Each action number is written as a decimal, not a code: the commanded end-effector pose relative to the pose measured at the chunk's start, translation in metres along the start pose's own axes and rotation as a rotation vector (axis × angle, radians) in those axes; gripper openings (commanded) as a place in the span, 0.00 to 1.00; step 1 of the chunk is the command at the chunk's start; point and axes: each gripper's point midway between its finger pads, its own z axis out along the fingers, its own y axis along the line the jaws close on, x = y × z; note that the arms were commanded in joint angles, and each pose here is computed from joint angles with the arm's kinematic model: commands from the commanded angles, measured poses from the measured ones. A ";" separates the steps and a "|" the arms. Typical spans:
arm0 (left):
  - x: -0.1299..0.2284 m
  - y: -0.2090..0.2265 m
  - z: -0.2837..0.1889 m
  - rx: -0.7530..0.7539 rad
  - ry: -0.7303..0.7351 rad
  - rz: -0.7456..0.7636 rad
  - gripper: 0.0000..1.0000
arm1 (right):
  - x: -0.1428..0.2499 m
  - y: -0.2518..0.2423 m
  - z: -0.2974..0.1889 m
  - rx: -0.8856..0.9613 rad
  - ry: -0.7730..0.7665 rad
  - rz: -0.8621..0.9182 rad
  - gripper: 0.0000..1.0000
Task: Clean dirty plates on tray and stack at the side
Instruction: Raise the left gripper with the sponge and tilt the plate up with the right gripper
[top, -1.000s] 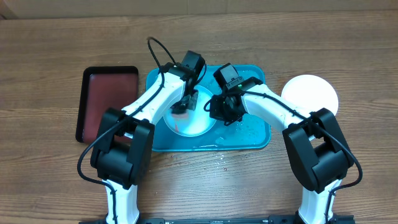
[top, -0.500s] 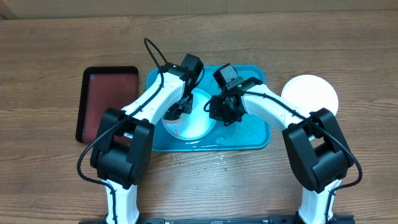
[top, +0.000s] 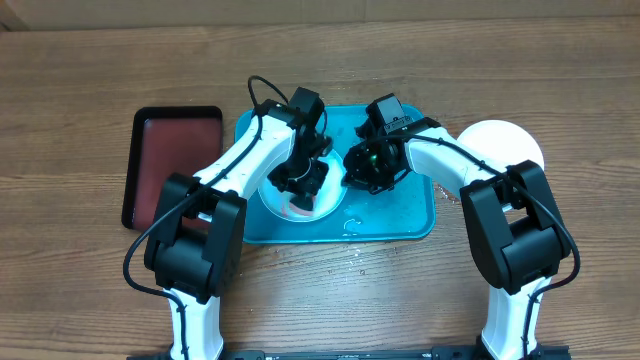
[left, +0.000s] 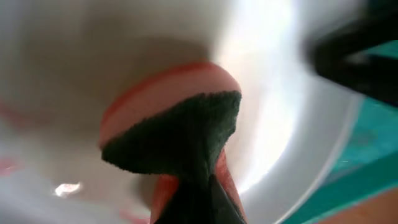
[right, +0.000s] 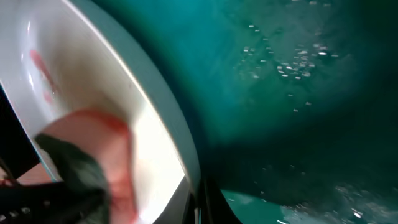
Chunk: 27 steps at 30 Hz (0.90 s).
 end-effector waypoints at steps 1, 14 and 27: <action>-0.012 -0.010 -0.002 0.050 -0.055 0.037 0.04 | 0.011 0.002 0.012 -0.039 0.055 -0.011 0.04; -0.021 0.108 -0.041 -0.627 -0.275 -0.546 0.04 | 0.010 0.000 0.012 -0.028 0.051 -0.009 0.04; -0.052 0.090 -0.137 -0.348 -0.293 -0.495 0.04 | 0.002 0.003 0.012 -0.034 0.017 -0.029 0.08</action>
